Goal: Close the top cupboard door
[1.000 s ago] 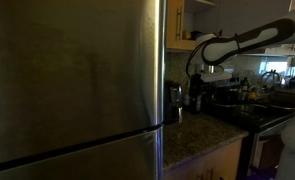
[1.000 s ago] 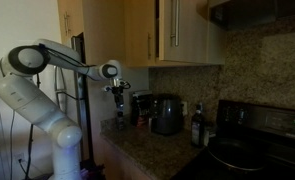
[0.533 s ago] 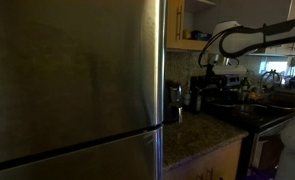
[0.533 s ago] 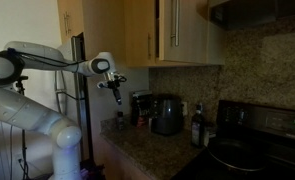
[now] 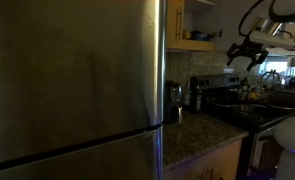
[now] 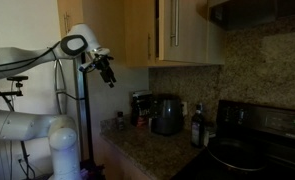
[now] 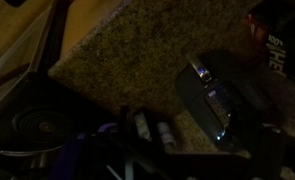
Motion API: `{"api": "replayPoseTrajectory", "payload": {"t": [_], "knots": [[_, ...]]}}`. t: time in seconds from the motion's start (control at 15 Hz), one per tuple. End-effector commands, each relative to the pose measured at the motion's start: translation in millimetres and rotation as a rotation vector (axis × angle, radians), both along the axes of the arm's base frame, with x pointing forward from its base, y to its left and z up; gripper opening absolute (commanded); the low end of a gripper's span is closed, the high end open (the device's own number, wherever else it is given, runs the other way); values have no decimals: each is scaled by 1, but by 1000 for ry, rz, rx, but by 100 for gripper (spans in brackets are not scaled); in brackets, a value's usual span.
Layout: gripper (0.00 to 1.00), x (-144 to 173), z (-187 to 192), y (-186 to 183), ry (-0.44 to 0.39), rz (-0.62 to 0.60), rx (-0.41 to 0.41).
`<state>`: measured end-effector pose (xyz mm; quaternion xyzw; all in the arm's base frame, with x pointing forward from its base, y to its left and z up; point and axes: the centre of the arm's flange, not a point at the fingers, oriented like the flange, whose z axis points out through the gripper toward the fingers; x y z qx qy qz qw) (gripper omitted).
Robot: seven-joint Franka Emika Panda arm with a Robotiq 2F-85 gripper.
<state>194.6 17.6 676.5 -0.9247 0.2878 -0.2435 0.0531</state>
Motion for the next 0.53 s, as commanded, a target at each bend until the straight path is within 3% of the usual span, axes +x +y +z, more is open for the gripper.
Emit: {"api": "replayPoseTrajectory", "payload": {"t": [0.0, 0.07, 0.13, 0.27, 0.33, 0.47], "knots": [[100, -76, 52, -42, -122, -141, 79], [100, -87, 53, -47, -194, -150, 101], [100, -69, 43, -31, -139, -111, 57], [100, -97, 54, -42, -211, -139, 83], [100, -86, 47, -41, -242, -194, 53], [100, -75, 63, -62, -337, -296, 130]]}}
